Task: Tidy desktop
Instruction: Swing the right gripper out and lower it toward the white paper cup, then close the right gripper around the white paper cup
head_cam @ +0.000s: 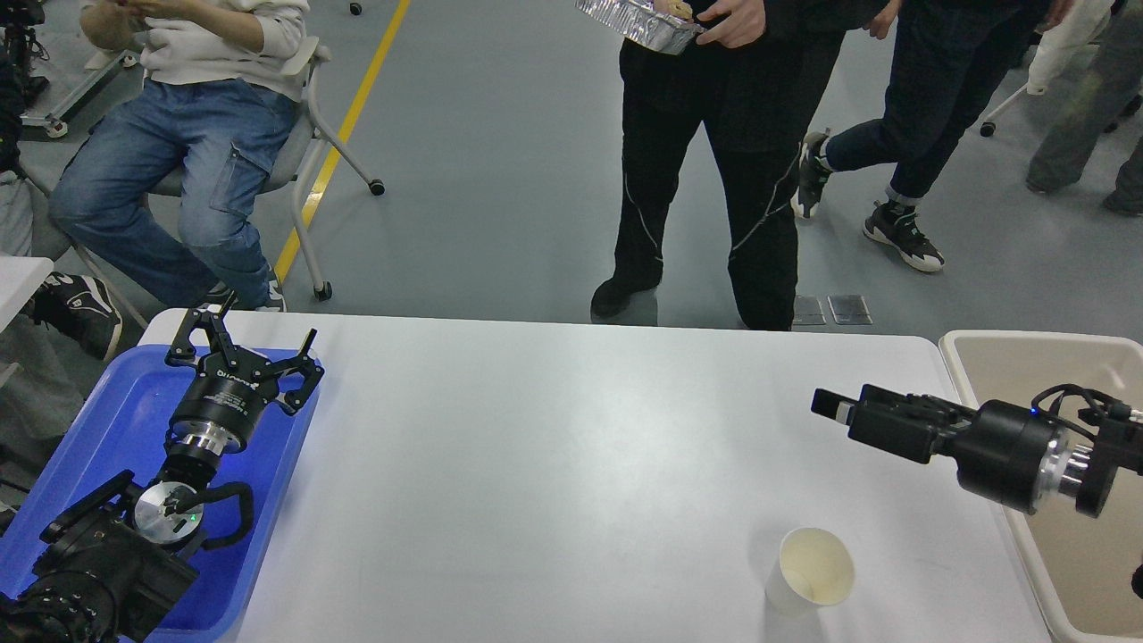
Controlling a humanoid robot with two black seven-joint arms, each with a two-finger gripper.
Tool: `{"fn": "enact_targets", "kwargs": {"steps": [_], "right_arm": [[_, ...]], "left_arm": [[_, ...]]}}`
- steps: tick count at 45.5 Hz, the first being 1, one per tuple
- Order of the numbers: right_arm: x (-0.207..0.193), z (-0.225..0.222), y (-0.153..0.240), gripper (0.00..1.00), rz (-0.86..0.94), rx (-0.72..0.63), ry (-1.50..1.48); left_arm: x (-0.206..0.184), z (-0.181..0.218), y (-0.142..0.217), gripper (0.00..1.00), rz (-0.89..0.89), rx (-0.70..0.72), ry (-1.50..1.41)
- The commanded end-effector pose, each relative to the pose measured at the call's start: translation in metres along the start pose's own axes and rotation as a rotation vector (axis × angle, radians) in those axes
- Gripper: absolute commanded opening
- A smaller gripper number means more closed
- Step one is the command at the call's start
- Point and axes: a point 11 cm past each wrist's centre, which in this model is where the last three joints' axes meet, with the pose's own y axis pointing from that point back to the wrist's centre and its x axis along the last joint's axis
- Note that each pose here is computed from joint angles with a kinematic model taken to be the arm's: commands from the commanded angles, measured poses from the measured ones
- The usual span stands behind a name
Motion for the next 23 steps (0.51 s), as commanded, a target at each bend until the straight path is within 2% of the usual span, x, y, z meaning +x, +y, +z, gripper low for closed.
{"fn": "enact_targets", "kwargs": {"steps": [1,23], "right_arm": [[-0.032,-0.001,-0.002,1.00,-0.151,0.006,0.147],[-0.065,0.000,-0.003,1.00,-0.271,0.032,0.264]], "left_arm": [[0.000,0.000,0.000,1.00,0.000,0.000,0.000],[0.000,0.000,0.000,1.00,0.000,0.000,0.000]]}}
